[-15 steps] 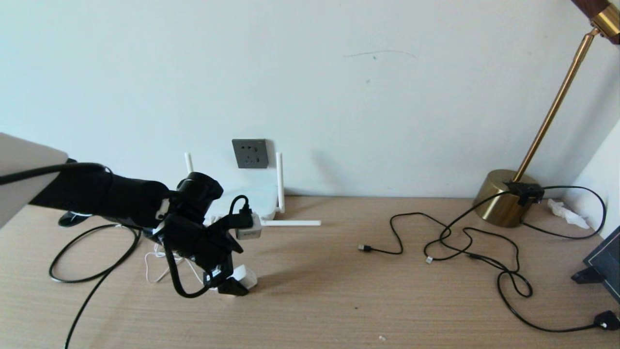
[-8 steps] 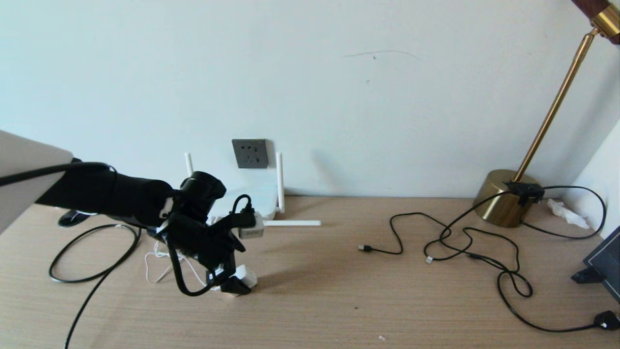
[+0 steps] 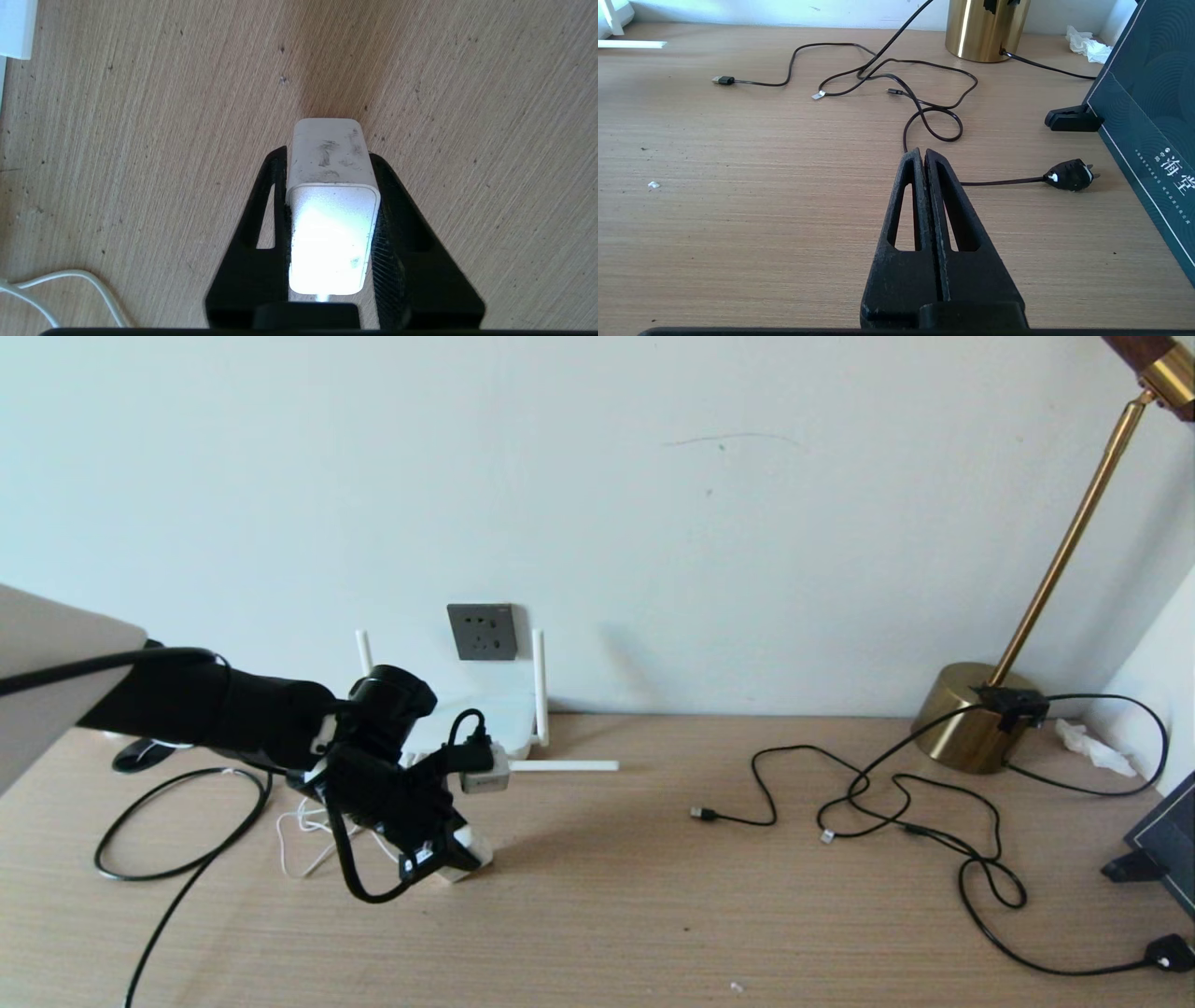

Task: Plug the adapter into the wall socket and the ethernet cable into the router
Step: Pick up plug, then align plug and socket

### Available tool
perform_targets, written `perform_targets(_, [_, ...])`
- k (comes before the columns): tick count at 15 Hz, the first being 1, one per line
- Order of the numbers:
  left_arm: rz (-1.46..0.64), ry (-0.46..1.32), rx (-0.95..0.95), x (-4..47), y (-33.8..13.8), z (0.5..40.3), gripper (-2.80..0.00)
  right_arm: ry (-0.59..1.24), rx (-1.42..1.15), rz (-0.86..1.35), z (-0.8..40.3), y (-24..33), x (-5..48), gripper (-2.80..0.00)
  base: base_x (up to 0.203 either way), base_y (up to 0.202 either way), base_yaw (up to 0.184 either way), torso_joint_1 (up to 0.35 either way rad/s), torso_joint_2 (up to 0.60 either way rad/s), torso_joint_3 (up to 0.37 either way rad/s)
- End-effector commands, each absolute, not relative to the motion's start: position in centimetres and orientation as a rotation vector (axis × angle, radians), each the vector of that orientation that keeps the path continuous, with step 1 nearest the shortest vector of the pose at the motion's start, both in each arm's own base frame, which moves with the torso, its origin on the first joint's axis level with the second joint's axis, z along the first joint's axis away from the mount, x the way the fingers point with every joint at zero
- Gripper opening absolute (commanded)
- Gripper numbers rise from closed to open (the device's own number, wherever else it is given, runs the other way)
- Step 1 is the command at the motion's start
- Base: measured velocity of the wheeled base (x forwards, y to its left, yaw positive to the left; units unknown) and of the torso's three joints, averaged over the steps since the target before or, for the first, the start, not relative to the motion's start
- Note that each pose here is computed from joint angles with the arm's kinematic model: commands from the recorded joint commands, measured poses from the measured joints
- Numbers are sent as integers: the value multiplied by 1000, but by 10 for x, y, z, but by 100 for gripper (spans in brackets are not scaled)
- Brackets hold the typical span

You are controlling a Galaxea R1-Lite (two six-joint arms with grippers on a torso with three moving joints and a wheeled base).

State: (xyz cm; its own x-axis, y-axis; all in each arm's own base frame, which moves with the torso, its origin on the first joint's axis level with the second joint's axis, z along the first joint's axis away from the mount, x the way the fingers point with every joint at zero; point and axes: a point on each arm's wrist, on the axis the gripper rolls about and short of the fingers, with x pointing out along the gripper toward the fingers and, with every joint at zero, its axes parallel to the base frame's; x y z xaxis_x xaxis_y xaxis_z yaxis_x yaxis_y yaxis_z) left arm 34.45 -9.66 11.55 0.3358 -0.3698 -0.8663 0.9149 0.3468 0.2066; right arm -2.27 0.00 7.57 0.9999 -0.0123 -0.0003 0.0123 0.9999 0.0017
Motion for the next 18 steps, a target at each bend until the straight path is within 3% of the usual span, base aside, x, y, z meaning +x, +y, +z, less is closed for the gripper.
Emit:
perform_targets(1, [-972, 822, 807, 345, -97, 115, -280, 0, 2, -12, 76, 0, -23, -280, 0, 0, 0, 0, 0, 0])
perform_targets(6, [-996, 806, 790, 339, -99, 121, -280, 0, 2, -12, 76, 0, -23, -280, 0, 0, 0, 0, 0, 0])
perform_targets(11, [-1067, 697, 591, 305, -94, 150, -280, 0, 2, -12, 76, 0, -23, -280, 0, 0, 0, 0, 0, 0])
perform_targets(18, [-984, 572, 189, 172, -64, 224, -280, 0, 2, -12, 76, 0, -23, -280, 0, 0, 0, 0, 0, 0])
